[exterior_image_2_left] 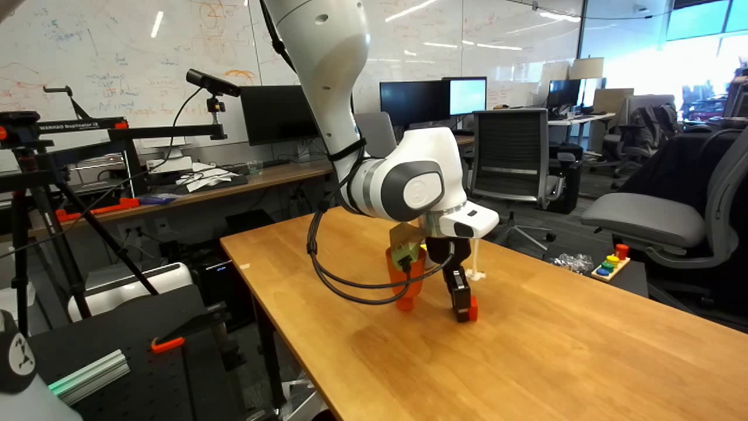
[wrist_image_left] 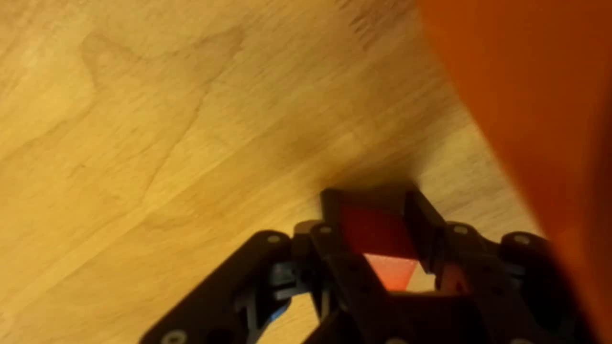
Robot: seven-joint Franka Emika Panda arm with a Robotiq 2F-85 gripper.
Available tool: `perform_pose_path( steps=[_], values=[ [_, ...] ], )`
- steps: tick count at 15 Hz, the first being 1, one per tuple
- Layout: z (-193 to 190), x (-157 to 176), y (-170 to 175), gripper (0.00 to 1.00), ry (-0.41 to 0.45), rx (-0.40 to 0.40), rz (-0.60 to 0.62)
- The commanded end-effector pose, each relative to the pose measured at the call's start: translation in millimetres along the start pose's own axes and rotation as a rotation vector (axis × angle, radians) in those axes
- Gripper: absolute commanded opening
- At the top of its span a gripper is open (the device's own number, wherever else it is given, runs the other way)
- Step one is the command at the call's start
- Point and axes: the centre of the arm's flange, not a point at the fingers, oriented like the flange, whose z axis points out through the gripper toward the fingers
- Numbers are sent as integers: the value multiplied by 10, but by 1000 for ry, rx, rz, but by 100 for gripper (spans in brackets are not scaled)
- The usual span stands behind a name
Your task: Place the three blocks in the gray measuring cup
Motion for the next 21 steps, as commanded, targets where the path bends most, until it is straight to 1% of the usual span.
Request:
perform_pose_path(
  steps=[1,7,13,16,19,21],
  values=[
    [-61,-8,-70,14,22,5,-25],
    [-245,-8,-211,14,52,-1,-66],
    [-597,68,-330,14,123,-9,-108],
    [-726,100,-404,14,146,1,-129],
    [-789,90,-570,14,148,16,-171],
    [-818,50,-762,14,144,23,-220]
  ],
)
